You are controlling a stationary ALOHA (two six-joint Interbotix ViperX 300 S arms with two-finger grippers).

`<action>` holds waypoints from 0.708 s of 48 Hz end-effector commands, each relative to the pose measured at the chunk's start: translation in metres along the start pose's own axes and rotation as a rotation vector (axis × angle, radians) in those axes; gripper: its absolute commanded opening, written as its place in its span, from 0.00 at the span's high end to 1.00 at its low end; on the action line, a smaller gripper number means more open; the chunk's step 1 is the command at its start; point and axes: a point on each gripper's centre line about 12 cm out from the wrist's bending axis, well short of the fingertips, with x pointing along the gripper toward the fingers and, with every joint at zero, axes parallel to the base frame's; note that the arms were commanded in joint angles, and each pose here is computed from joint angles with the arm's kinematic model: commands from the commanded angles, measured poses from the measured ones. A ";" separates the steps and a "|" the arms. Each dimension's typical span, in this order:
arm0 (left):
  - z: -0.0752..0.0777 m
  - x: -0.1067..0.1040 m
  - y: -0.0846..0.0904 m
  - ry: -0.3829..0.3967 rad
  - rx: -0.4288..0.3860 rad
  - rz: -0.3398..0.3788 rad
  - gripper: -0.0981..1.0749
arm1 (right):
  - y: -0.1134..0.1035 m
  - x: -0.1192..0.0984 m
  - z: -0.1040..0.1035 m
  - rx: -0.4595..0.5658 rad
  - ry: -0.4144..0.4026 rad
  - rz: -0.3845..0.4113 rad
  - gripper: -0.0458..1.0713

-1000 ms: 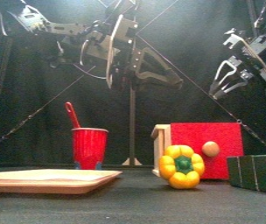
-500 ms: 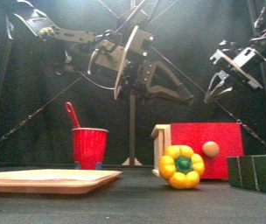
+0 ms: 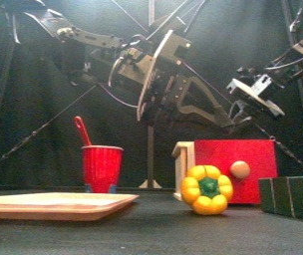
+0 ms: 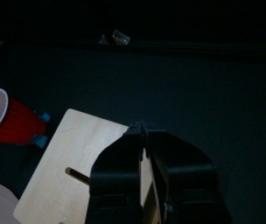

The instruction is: Close drawer

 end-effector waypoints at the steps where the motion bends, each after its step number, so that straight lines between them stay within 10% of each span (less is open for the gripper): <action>1: 0.014 0.002 -0.002 -0.032 -0.010 -0.003 0.62 | 0.004 0.008 0.008 0.019 0.017 0.035 0.62; 34: 0.003 0.009 0.006 -0.005 -0.009 0.014 0.62 | 0.005 0.032 0.003 -0.011 0.062 0.006 0.62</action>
